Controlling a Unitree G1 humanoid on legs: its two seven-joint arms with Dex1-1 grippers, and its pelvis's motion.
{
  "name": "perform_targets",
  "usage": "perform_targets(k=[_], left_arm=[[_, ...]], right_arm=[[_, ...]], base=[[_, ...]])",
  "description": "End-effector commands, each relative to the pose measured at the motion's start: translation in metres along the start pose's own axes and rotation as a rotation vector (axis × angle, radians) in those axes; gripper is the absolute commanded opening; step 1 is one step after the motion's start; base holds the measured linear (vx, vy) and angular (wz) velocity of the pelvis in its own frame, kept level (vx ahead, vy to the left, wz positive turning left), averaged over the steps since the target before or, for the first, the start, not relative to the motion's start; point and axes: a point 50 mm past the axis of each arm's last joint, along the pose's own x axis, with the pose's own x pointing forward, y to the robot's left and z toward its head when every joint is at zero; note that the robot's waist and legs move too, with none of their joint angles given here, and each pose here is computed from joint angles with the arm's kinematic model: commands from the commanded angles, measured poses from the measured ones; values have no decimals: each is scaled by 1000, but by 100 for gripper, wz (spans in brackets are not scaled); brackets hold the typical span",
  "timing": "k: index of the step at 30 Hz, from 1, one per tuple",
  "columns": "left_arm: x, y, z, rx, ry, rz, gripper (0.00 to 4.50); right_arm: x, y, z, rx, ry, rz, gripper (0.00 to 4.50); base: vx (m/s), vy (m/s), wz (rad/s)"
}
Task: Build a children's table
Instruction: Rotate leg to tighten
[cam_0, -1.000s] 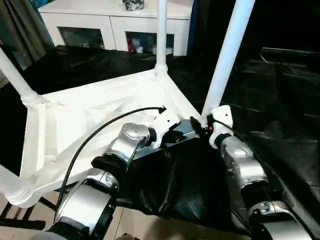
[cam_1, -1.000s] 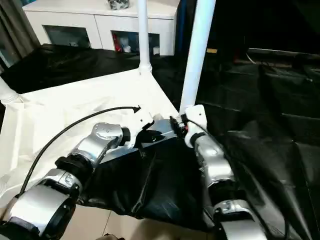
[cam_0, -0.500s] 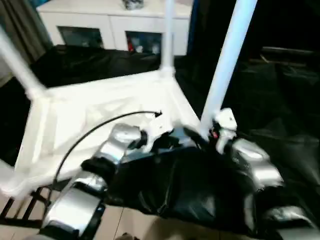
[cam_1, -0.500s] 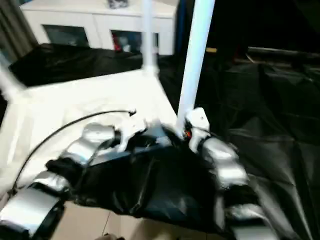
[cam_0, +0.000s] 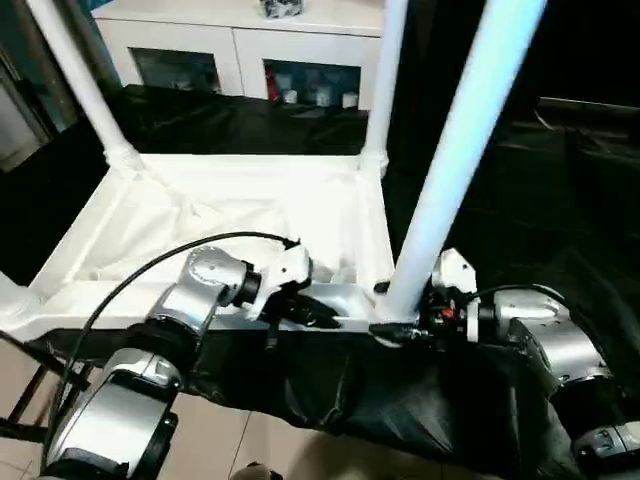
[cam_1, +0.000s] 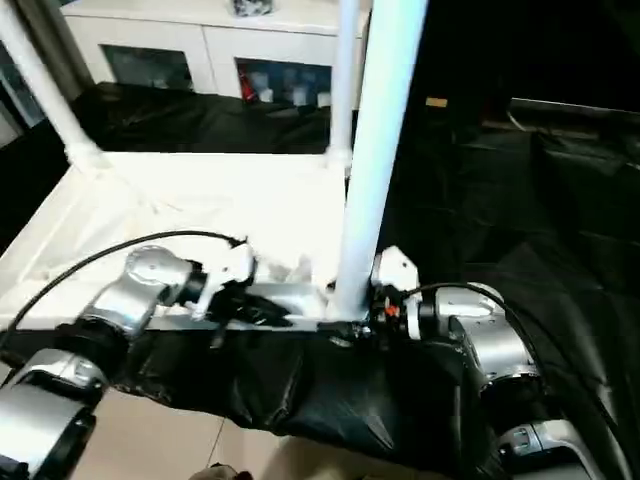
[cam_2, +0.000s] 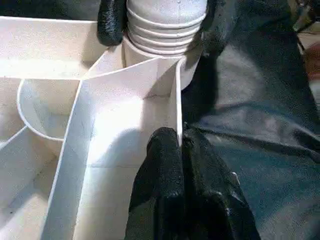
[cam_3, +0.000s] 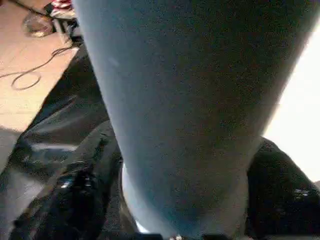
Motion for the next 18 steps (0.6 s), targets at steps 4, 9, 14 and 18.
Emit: perform_targets(k=[4,9,14,18], left_arm=[[1,0,8,37,-33,-22,0],[6,5,12,-7,-62,48,0],[27,23,21,-88,-52,307,0],[45,28,27,-128,-54,405,0]], right_arm=[[6,6,5,11,-22,51,283],[10,2,2,66,-61,-68,274],[29,-16,-5,151,-88,-467,272],[45,-24,-7,215,-93,-670,272]], base=[[0,0,0],[0,0,0],[0,0,0],[0,0,0]])
